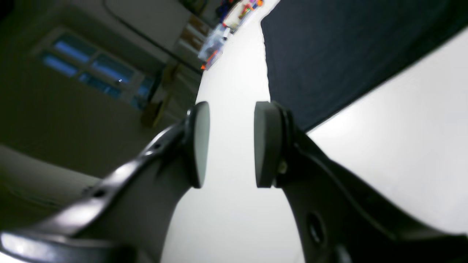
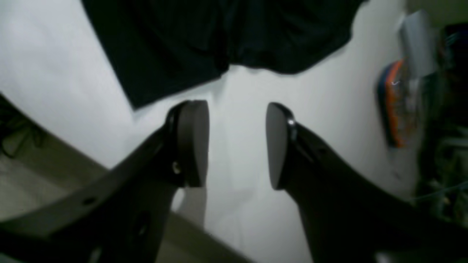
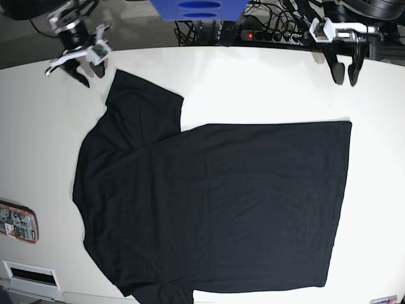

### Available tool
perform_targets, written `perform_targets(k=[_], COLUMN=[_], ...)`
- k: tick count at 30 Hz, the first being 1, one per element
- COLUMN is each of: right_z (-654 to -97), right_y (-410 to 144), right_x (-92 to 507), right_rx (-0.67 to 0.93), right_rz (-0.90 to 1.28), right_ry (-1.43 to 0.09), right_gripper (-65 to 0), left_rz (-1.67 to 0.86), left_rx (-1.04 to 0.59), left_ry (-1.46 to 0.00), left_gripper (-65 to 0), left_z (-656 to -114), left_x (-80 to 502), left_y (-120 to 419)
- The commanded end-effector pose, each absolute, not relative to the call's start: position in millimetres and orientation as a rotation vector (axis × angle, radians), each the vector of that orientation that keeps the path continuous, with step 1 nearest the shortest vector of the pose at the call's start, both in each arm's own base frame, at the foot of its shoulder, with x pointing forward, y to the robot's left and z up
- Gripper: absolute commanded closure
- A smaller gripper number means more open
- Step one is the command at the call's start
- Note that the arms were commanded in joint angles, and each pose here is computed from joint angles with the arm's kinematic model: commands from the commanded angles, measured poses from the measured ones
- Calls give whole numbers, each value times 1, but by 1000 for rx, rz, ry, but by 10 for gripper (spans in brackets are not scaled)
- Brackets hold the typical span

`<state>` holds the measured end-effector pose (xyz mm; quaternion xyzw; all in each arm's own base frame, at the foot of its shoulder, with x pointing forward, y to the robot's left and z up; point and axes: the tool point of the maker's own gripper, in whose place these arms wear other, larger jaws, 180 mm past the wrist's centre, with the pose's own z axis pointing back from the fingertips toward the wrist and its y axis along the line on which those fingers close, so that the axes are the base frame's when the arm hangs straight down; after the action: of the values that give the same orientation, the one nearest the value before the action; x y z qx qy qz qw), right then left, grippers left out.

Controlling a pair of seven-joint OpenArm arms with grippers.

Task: Fold the T-shirt properly
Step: 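Move both grippers toward the black T-shirt's shoulder edge, then lower the right gripper and pinch the shirt near the sleeve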

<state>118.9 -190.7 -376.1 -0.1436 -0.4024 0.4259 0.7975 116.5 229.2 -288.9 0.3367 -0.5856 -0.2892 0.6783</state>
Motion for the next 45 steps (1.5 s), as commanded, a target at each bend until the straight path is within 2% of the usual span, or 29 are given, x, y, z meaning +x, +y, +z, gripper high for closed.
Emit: perform_targets(k=[1, 9, 14, 20, 25, 29, 33, 39, 45], right_z=[-367, -378, -395, -401, -401, -411, -416, -408, -404], right_y=[-180, -123, -108, -80, -70, -69, -68, -68, -65], right_x=[126, 118, 104, 101, 103, 93, 89, 124, 140], right_rx=[-318, -322, -372, -430, -445, -418, -397, -456, -454], right_rz=[939, 1083, 1156, 1216, 1217, 1293, 1338, 1330, 1308], right_ry=[-920, -928, -784, -694, -664, -580, -545, -611, -648], right_gripper=[-245, -245, -245, -245, -247, -249, -249, -247, -247], left_rz=[-671, -811, -900, -956, -955, -953, -931, -919, -961], left_rx=[793, 888, 939, 975, 975, 975, 990, 930, 717], left_ry=[-1358, -1245, -1177, -1194, -1198, -1192, -1139, -1067, -952], left_gripper=[-197, -199, -201, -201, -201, -201, -201, -202, -202], left_z=[-275, -281, -287, -281, -281, -282, -288, -310, -351], left_x=[125, 143, 147, 161, 162, 161, 160, 160, 163], left_y=[229, 241, 243, 248, 247, 248, 259, 256, 243])
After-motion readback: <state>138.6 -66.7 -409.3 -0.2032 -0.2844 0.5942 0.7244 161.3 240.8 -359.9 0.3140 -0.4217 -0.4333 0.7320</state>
